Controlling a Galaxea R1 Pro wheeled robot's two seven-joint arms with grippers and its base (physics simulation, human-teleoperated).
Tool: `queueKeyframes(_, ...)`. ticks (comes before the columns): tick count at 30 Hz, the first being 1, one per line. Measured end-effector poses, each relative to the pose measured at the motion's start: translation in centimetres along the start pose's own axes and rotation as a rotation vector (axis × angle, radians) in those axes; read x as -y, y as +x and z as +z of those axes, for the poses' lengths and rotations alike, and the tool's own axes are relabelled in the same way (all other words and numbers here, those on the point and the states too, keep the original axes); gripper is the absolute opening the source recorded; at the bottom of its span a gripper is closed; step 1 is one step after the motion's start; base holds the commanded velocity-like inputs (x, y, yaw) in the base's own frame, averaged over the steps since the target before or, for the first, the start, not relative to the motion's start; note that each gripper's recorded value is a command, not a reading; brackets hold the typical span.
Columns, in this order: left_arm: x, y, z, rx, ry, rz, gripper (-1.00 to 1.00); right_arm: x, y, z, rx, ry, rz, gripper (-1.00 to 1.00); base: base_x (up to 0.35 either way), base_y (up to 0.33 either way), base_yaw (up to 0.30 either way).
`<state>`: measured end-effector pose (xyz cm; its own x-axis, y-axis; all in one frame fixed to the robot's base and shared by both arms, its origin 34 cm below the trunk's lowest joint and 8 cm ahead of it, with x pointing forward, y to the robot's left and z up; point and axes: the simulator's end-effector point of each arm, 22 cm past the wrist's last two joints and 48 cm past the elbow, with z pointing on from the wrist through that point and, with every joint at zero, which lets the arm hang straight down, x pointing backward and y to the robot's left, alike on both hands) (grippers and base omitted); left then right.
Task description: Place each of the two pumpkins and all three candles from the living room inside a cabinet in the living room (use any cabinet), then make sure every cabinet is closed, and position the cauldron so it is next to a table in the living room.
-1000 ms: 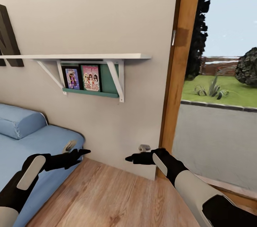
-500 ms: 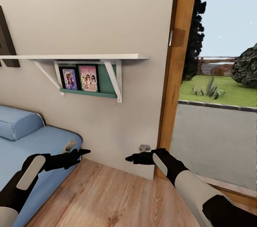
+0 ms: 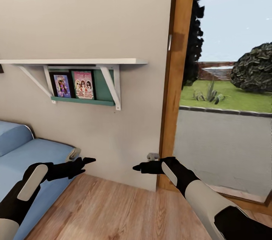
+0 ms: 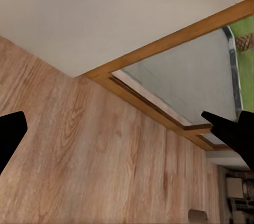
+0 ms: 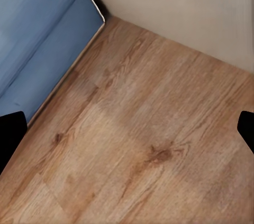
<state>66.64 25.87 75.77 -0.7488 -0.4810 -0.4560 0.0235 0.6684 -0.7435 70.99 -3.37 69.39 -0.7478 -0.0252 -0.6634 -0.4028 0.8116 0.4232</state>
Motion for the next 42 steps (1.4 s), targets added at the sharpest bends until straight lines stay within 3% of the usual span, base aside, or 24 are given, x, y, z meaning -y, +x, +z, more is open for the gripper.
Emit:
queueKeyframes(18, 0.4, -0.2, -0.3, 0.006, 0.005, 0.005, 1.00, -0.2, -0.4, -0.3, 0.008, 0.000, -0.007, 1.00, 0.033, 0.040, -0.096)
queueKeyframes(42, 1.5, -0.7, -1.1, 0.024, 0.018, 0.021, 1.00, -0.9, -1.4, -1.3, 0.030, -0.001, -0.021, 1.00, 0.012, 0.026, -0.205)
